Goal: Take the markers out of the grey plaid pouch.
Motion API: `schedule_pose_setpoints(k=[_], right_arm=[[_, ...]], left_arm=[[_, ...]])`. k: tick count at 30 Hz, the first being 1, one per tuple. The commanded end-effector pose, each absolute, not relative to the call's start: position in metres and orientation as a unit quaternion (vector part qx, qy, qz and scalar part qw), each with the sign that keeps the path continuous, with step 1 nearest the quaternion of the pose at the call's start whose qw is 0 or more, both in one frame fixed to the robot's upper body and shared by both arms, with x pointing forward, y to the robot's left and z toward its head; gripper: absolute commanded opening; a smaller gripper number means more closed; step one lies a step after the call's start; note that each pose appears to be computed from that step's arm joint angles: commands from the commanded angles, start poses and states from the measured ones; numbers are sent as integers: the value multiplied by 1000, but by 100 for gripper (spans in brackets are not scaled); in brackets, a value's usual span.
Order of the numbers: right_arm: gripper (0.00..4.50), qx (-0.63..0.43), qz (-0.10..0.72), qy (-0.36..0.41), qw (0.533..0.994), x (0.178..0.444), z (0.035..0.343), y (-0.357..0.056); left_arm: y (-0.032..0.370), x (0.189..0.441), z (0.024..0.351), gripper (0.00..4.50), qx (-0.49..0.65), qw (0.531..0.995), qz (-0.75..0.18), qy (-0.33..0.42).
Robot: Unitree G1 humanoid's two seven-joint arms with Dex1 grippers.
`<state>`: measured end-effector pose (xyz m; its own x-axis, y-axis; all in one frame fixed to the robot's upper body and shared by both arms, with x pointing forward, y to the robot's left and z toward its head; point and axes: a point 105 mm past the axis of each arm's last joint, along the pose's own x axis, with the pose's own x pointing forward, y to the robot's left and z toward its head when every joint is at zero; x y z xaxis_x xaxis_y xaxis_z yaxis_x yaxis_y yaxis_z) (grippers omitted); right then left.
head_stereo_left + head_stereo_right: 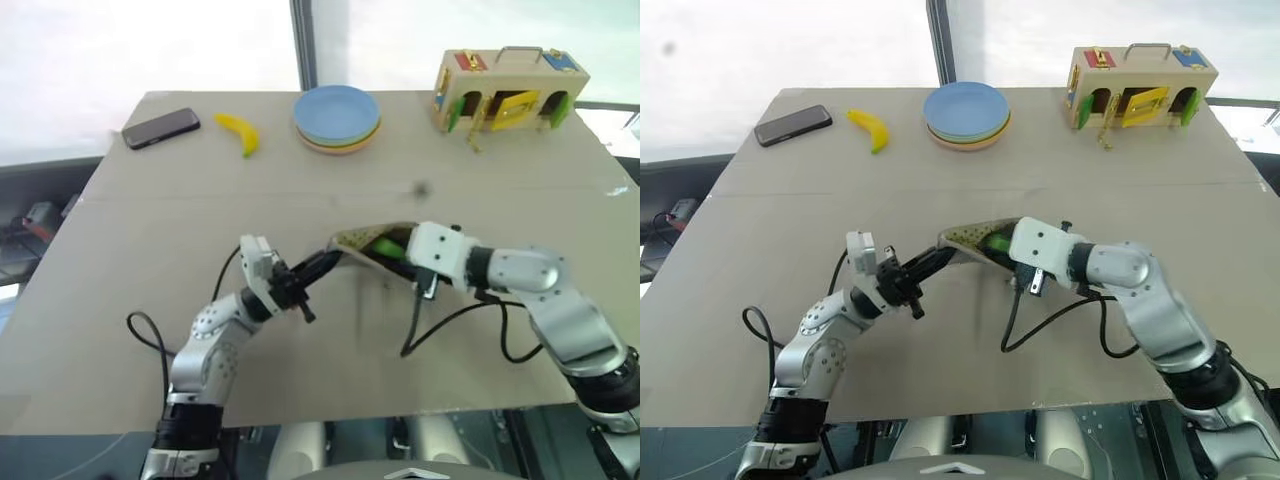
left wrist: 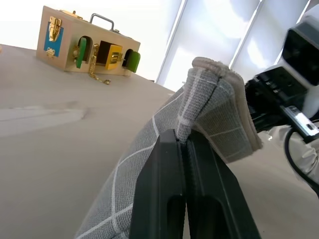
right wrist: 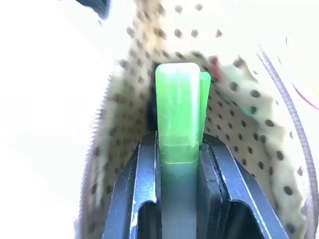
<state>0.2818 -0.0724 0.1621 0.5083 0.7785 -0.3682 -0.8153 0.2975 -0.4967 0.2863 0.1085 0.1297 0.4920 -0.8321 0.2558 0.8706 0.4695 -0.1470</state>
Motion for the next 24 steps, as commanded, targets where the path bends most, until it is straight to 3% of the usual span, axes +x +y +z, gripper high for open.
schedule_pose_setpoints(k=[1,6,10,14,16,18,20,24], right_arm=[[35,-277,500,1,821,272,184,-72],[35,-136,486,-41,862,267,221,-79],[35,-13,445,-107,889,271,270,-105],[35,41,383,-132,913,280,301,-137],[35,-34,282,-71,956,301,288,-171],[35,-109,216,-16,970,314,272,-197],[35,-159,180,29,970,322,256,-216],[35,-254,128,183,941,348,177,-264]], left_arm=[[109,289,140,0,-123,851,-502,-90],[108,290,140,0,-117,852,-502,-87],[109,290,136,0,-105,858,-496,-82],[107,289,133,0,-93,865,-486,-82],[108,290,134,0,-87,871,-477,-86],[108,290,134,0,-82,873,-474,-88],[107,289,133,0,-76,873,-474,-88],[104,286,133,0,-65,870,-480,-88]])
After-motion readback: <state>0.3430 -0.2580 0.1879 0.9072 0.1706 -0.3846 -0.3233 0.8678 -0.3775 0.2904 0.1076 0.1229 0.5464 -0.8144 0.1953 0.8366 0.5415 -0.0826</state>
